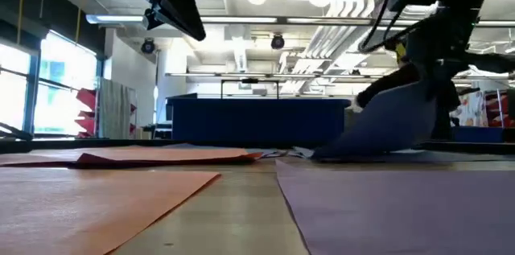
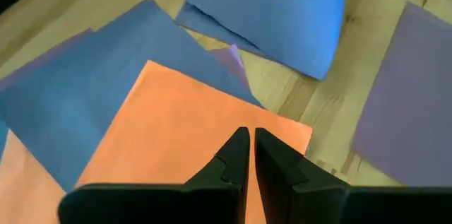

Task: Organize paper
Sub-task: Stack the blue paper on top of the blue paper

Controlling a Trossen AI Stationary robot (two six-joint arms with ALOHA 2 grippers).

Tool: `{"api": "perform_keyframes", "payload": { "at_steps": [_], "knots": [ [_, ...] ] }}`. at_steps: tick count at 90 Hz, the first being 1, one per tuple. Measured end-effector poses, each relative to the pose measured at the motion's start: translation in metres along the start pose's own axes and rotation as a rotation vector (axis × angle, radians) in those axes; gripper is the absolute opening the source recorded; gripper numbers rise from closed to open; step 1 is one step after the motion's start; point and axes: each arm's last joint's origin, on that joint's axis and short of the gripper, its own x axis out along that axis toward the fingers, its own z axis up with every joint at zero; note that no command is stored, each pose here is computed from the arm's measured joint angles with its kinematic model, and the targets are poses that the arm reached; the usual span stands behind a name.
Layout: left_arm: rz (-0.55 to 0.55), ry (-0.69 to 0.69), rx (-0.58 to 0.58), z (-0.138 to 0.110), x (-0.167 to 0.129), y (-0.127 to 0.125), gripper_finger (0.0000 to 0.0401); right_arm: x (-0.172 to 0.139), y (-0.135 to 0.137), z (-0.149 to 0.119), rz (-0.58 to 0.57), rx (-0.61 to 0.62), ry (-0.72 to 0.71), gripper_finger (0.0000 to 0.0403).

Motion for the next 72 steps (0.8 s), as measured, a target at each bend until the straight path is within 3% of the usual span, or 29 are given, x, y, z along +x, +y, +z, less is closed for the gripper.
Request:
{"api": "perform_keyframes", "payload": {
  "at_steps": [23,40,56,72],
  "knots": [
    [-0.001,-0.001,-0.002,0.0,0.0,0.0,0.0003,-0.005,-0.017,-0.006,-0.134,-0.078,-0.085,0.0],
    [0.0,-0.001,-0.002,0.0,0.0,0.0,0.0003,0.002,-0.025,-0.017,-0.103,-0.045,-0.069,0.0],
    [-0.012,0.007,-0.001,0.0,0.0,0.0,0.0003,0.007,-0.038,-0.023,-0.142,-0.027,-0.089,0.0],
    [-0.028,0.018,-0.001,-0.001,0.0,-0.001,0.0003,0.011,-0.038,-0.029,-0.093,-0.034,-0.104,0.0]
  ]
}}
